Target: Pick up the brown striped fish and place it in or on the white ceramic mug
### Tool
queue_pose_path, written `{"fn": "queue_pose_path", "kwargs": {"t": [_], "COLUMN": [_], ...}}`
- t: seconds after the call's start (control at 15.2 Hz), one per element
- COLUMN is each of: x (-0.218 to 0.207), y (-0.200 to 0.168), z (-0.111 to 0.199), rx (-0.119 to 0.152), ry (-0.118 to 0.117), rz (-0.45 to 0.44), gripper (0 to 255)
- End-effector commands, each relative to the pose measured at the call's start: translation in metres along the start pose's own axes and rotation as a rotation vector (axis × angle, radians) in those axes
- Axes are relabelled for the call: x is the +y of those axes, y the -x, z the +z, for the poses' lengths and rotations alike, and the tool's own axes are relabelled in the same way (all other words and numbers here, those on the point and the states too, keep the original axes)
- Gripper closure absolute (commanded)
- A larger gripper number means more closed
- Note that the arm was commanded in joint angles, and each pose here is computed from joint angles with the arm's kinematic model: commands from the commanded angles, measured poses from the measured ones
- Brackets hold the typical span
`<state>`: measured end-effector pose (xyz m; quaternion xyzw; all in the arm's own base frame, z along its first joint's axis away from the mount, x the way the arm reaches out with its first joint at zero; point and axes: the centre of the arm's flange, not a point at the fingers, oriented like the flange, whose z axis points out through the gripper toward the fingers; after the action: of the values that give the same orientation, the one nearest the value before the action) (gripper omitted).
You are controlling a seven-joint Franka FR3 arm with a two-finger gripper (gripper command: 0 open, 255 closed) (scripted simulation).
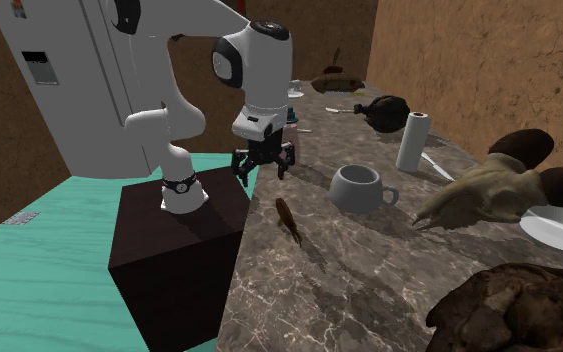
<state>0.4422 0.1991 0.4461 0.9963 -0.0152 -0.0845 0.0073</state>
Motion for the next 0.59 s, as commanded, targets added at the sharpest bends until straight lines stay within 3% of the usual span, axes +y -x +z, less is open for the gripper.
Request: {"fn": "queue_pose_path", "kwargs": {"t": [0.0, 0.33, 0.53], "x": [-0.015, -0.056, -0.055], "y": [-0.019, -0.061, -0.061], "z": [0.012, 0.035, 0.051], "rx": [-0.005, -0.018, -0.018], "ry": [0.004, 0.016, 0.016], "rz": [0.006, 0.016, 0.016], "gripper": [0, 0, 0]}}
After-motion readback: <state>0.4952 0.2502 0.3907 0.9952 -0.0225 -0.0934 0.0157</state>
